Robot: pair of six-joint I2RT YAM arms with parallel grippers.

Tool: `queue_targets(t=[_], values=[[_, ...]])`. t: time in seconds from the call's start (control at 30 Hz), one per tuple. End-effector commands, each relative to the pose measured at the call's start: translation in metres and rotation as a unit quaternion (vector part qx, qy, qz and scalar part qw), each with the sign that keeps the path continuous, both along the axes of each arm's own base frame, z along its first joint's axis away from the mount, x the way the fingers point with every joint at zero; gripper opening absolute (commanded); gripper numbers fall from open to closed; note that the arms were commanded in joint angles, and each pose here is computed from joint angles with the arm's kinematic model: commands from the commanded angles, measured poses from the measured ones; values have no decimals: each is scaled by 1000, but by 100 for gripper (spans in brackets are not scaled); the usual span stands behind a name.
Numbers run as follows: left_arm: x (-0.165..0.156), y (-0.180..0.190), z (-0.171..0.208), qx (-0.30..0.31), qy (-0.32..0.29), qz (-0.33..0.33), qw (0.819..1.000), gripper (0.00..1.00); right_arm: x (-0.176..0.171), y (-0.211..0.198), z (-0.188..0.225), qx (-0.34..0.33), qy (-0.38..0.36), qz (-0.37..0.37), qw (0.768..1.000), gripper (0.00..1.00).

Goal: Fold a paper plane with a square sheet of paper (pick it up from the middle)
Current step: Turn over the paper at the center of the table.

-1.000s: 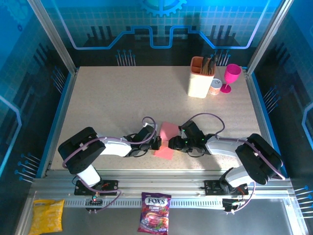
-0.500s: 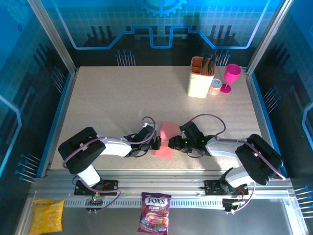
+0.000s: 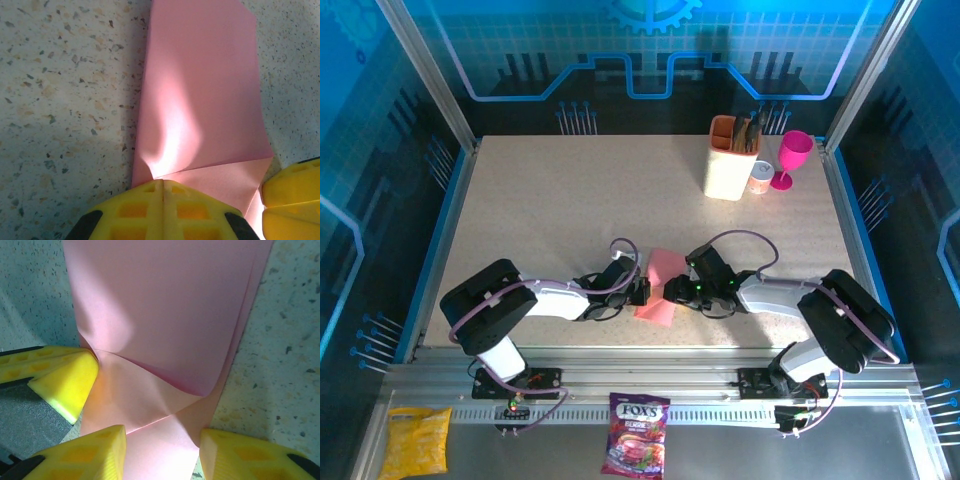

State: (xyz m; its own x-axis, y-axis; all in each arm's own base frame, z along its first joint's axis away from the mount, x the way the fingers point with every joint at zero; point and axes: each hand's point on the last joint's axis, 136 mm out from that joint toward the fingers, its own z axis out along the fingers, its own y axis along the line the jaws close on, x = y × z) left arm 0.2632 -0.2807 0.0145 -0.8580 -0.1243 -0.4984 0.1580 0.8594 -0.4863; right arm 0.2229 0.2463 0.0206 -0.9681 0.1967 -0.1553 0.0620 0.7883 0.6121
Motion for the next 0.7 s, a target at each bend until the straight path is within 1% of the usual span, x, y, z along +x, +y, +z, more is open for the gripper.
queue_targets(t=[0.0, 0.4, 0.67], values=[[-20, 26, -39, 63, 52, 9, 997, 0, 30, 43, 35, 89, -73, 25, 993, 45], [-20, 23, -40, 61, 54, 6, 997, 0, 51, 46, 57, 137, -117, 22, 983, 47], [-20, 24, -40, 62, 55, 5, 997, 0, 58, 41, 58, 135, -125, 20, 983, 48]])
